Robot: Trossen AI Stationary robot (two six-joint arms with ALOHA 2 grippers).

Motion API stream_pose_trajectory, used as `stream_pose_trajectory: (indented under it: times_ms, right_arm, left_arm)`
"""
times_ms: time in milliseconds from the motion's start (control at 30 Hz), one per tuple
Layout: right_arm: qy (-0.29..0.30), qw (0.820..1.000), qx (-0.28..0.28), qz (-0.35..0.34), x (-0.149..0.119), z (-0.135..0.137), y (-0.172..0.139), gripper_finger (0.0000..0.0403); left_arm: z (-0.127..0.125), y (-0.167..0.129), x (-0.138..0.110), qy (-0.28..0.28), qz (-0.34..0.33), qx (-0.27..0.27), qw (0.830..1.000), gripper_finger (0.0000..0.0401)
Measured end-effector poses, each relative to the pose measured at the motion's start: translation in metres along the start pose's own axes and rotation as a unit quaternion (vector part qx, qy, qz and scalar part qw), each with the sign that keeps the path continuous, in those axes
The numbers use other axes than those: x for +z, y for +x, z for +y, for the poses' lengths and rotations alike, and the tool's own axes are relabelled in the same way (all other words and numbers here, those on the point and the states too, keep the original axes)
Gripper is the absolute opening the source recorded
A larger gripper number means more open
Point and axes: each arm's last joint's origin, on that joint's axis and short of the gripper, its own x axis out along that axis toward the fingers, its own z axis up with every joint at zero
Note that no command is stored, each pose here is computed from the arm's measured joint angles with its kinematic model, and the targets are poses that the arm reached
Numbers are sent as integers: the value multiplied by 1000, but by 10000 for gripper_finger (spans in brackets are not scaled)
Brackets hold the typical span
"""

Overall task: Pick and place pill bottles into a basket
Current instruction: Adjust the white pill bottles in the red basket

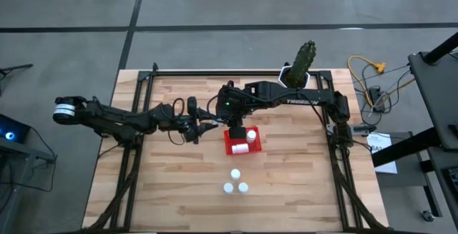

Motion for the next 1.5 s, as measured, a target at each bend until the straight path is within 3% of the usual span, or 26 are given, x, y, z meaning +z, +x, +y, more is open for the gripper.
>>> stream_pose_trajectory:
  times_ms: [333, 667, 1000, 1133, 1300, 1500]
  right_arm:
    - [-3, 1000, -1, 0, 0, 0, 0, 109]
    - [-4, 1000, 0, -4, 1, 0, 0, 109]
    - [-5, 1000, 0, -3, 1, 0, 0, 108]
    - [-5, 1000, 0, -4, 1, 0, 0, 108]
    - [-12, 1000, 1, 0, 0, 1, 0, 108]
    - [-11, 1000, 1, 0, 0, 1, 0, 106]
  left_arm:
    - [0, 0, -1, -19, 11, 4, 1000, 161]
    - [-2, 0, -3, -28, 30, 1, 999, 208]
    - [-1, 0, -3, -26, 28, 3, 999, 212]
    - [-1, 0, -3, -26, 27, 3, 999, 194]
    - [-2, 0, -3, -27, 27, -2, 999, 144]
    - [-2, 0, -3, -26, 27, -2, 999, 142]
